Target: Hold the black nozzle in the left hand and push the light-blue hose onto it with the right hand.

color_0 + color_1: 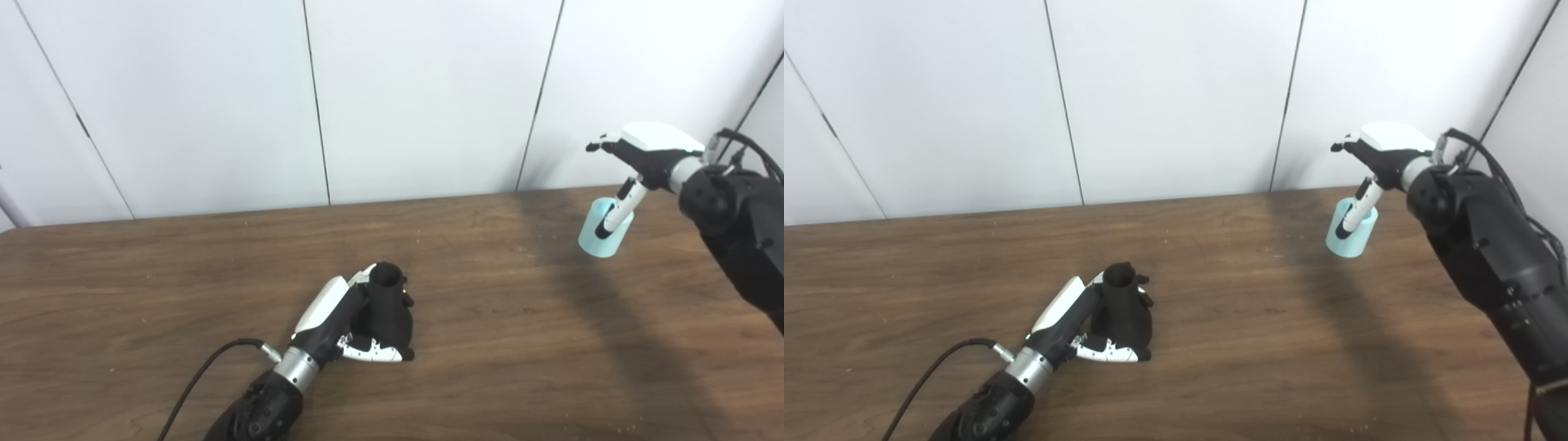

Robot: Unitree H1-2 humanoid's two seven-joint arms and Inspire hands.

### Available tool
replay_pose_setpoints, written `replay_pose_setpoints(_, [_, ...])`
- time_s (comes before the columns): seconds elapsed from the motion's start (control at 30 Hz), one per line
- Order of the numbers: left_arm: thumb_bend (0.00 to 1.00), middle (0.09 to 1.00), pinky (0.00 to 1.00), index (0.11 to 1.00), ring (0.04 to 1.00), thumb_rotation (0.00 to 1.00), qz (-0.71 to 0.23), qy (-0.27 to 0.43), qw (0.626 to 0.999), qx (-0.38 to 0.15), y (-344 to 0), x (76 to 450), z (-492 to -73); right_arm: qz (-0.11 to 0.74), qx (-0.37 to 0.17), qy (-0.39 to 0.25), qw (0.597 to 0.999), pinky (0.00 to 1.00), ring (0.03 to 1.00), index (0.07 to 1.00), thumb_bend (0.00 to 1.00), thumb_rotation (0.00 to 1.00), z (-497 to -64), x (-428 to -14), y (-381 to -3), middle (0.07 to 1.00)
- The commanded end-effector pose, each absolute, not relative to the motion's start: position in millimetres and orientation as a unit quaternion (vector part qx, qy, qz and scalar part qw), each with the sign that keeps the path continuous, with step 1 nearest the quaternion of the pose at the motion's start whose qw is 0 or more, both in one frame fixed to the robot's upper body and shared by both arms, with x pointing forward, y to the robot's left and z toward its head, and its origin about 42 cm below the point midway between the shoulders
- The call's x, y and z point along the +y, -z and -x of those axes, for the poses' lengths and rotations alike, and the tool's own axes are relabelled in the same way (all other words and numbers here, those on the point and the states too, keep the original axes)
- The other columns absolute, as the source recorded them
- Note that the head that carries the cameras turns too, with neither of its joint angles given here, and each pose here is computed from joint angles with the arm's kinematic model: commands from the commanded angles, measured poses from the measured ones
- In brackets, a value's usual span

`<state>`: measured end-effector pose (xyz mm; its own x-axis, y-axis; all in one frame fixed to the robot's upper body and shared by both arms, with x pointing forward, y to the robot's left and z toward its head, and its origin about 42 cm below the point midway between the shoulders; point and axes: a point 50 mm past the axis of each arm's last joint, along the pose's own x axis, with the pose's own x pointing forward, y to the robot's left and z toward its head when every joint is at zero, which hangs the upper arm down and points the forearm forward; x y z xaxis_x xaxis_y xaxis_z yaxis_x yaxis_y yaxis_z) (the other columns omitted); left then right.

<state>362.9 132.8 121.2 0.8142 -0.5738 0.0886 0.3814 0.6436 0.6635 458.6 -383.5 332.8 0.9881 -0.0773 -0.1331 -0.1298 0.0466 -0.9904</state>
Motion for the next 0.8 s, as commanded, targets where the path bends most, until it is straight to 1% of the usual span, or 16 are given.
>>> replay_pose_setpoints(0.0, [0.52, 0.822, 1.0, 0.483, 0.976, 0.07, -0.338, 0.293, 0.892, -0.066, -69.6, 137.0, -332.3, 0.707, 0.024, 0.014, 0.707, 0.9, 0.935, 0.881, 1.0, 0.17, -461.9, -387.8, -363.5, 0.94])
replay_pose_setpoints(0.1, [0.52, 0.822, 1.0, 0.483, 0.976, 0.07, -0.337, 0.293, 0.892, -0.066, -69.5, 136.6, -331.7, 0.718, 0.007, 0.012, 0.696, 0.84, 0.892, 0.854, 1.0, 0.17, -466.8, -390.9, -358.4, 0.897])
replay_pose_setpoints(0.2, [0.52, 0.822, 1.0, 0.483, 0.976, 0.07, -0.336, 0.294, 0.892, -0.065, -69.7, 135.8, -331.2, 0.73, 0.007, 0.012, 0.684, 0.77, 0.86, 0.827, 1.0, 0.16, -472.3, -395.4, -354.5, 0.863])
replay_pose_setpoints(0.3, [0.52, 0.823, 1.0, 0.483, 0.976, 0.07, -0.336, 0.294, 0.892, -0.066, -69.6, 135.5, -331.2, 0.736, 0.024, 0.013, 0.676, 0.77, 0.857, 0.818, 1.0, 0.16, -477.6, -399.5, -353.0, 0.858])
replay_pose_setpoints(0.43, [0.52, 0.823, 1.0, 0.483, 0.976, 0.07, -0.336, 0.295, 0.892, -0.066, -69.9, 134.5, -332.3, 0.735, 0.043, 0.011, 0.676, 0.75, 0.859, 0.818, 1.0, 0.14, -481.3, -401.6, -353.5, 0.854])
replay_pose_setpoints(0.57, [0.52, 0.824, 1.0, 0.483, 0.976, 0.07, -0.336, 0.295, 0.892, -0.065, -69.9, 134.2, -332.9, 0.728, 0.051, 0.009, 0.683, 0.7, 0.861, 0.82, 1.0, 0.13, -482.1, -402.3, -351.1, 0.855])
replay_pose_setpoints(0.77, [0.52, 0.825, 1.0, 0.483, 0.976, 0.07, -0.336, 0.296, 0.892, -0.064, -71.1, 134.2, -332.6, 0.719, 0.063, 0.001, 0.692, 0.69, 0.847, 0.824, 1.0, 0.12, -484.7, -404.3, -345.2, 0.857])
